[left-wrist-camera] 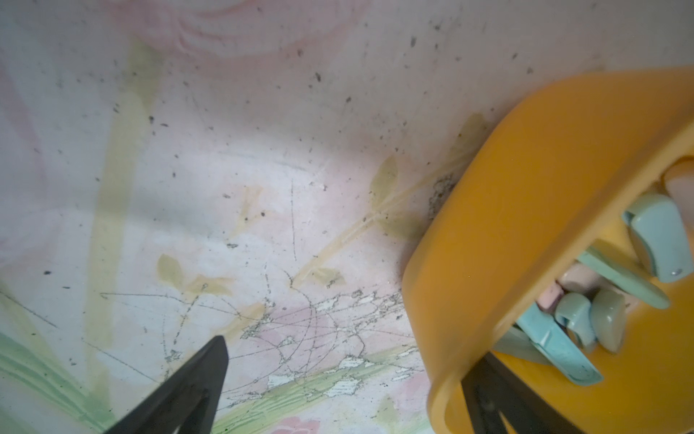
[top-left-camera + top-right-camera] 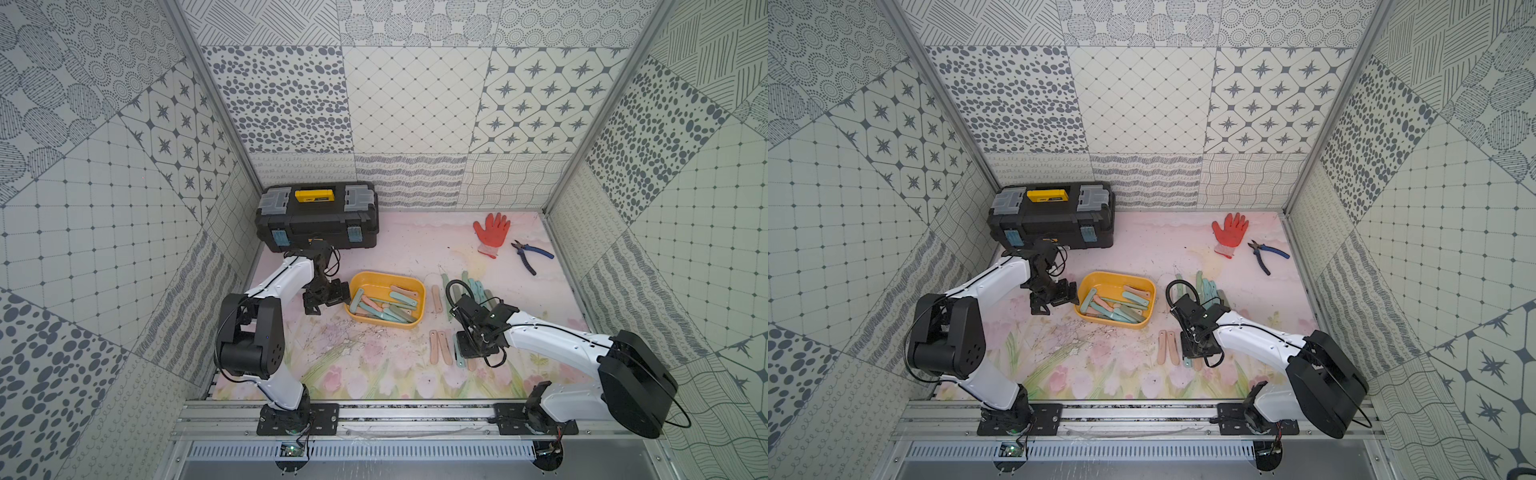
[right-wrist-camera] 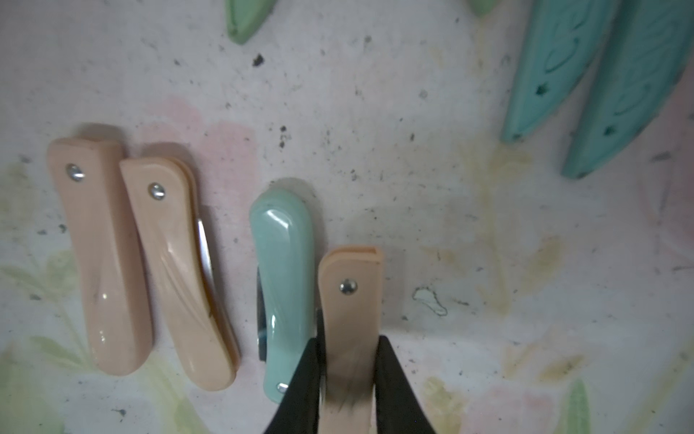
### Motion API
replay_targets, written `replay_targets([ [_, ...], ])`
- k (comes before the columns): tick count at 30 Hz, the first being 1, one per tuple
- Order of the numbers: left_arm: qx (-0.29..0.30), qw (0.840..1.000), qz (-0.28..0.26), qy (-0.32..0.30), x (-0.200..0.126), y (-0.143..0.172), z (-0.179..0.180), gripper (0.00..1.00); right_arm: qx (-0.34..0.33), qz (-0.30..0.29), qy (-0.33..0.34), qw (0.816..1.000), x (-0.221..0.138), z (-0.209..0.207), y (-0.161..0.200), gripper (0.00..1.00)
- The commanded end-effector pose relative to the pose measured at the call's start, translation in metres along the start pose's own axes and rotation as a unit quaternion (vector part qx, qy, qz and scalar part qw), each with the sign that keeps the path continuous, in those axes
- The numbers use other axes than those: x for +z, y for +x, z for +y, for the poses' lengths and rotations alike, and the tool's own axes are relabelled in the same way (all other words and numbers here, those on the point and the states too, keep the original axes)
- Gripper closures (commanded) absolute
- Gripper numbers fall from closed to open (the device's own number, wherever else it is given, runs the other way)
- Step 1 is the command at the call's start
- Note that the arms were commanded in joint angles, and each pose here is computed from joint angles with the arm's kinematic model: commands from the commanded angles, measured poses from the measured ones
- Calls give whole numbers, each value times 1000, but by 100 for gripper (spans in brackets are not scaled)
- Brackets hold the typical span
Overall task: Take the fruit knife out of the storage box
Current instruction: Place the fruit knife at the center of the board.
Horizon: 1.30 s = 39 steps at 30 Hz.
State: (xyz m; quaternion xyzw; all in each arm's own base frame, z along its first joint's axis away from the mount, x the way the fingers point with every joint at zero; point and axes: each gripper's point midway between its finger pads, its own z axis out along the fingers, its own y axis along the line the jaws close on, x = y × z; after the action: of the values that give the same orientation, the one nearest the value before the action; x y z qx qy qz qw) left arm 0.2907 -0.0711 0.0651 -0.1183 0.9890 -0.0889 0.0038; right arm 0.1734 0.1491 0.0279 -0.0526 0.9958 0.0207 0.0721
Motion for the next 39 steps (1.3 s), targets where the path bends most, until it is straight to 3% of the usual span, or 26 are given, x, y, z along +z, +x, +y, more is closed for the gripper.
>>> replay_targets([
  [1,0,1000,3,1,-7,4,-1,6,4,1,-12,1000,5,5,-3,81],
  [10,0,1000,3,1,-7,4,-1,6,4,13,-3,1000,12,2,0,77],
  [16,1,1000,3,1,-7,4,-1,6,1,4,10,1000,1,-2,-4,58],
  [22,0,1000,2,-1,-7,4,0,6,-7,-32,10,999,-31,-2,-20,55],
  [27,1,1000,2,-2,-7,4,1,6,-21,-87,5,996,-79,4,-48,56],
  [31,1,1000,2,-1,-7,4,0,6,-100,-149,-77,981,-110,47,-83,57],
  [33,1,1000,2,-2,-7,4,0,6,-148,-153,-103,972,-114,68,-95,57],
  [39,1,1000,1,-4,-7,4,1,6,-292,-140,-101,941,-110,122,-118,53],
])
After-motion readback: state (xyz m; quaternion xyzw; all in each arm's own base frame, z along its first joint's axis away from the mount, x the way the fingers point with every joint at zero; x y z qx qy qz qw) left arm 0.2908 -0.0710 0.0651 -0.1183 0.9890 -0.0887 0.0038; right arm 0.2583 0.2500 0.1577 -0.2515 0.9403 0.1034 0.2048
